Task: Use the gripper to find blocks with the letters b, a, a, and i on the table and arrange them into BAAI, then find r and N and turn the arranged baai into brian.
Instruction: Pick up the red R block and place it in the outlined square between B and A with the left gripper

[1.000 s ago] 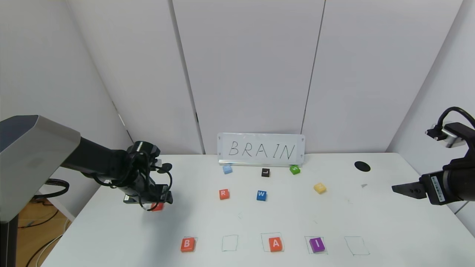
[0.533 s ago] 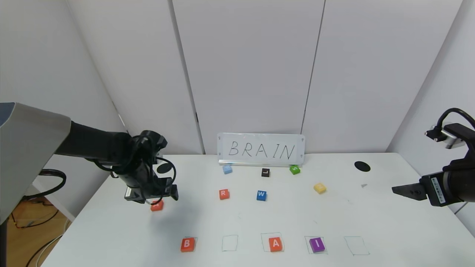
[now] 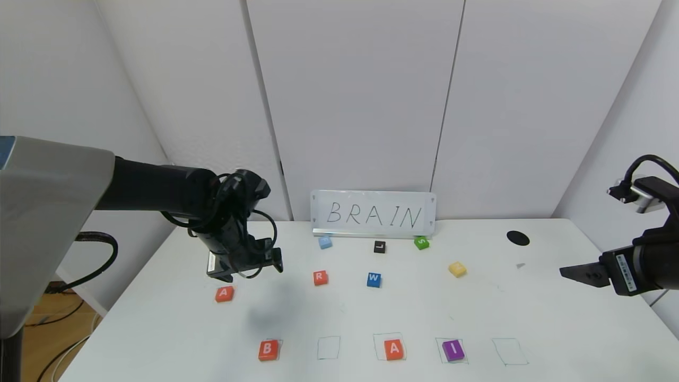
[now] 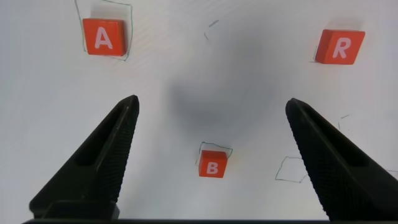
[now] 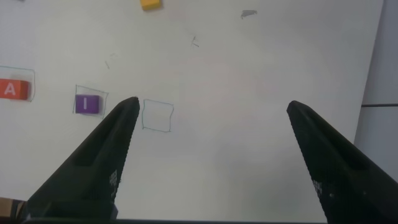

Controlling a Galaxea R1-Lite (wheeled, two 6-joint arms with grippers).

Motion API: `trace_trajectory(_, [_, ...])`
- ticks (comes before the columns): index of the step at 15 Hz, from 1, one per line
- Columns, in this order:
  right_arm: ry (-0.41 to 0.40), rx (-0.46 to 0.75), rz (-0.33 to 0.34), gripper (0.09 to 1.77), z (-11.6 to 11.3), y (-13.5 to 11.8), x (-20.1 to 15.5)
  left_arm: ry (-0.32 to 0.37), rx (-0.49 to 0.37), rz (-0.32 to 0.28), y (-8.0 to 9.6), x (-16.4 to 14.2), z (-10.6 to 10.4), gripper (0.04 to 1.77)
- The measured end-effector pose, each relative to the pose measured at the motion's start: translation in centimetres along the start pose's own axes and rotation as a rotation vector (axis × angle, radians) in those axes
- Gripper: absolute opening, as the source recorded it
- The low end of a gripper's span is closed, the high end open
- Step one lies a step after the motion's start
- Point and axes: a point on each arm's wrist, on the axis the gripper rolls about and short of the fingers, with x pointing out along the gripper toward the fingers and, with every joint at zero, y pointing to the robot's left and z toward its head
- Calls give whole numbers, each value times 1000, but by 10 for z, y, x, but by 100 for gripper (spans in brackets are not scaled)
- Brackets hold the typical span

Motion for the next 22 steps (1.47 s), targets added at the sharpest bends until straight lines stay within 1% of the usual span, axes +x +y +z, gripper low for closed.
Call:
trace_trajectory(4, [-1,0,0,171,0,0,0,-11,-22,-31,-24,-1,-3,169])
trace_trajectory(6, [-2,0,0,171,0,0,0,-17,-19,-42,-33,0,-4,170])
trace_trajectory(7, [-1,0,0,171,0,0,0,-18,-20,-42,-36,1,-5,170])
trace_trajectory(9, [-1,-1,0,171,0,0,0,-40,-56,-31,-45,4,-3,170])
trace_trajectory(11, [-1,-2,0,171,0,0,0,-49,-55,-29,-60,11,-6,170])
trace_trajectory(14, [-1,-2,0,171,0,0,0,-54,-62,-37,-76,21,-8,171])
trace_trajectory(16, [0,-2,1,171,0,0,0,-66,-56,-26,-87,28,-10,171])
trace_trajectory(19, [1,-6,4,171,0,1,0,-79,-63,-10,-96,41,-11,171])
trace_trajectory(22, [1,-6,4,171,0,1,0,-77,-55,-10,-105,51,-13,171])
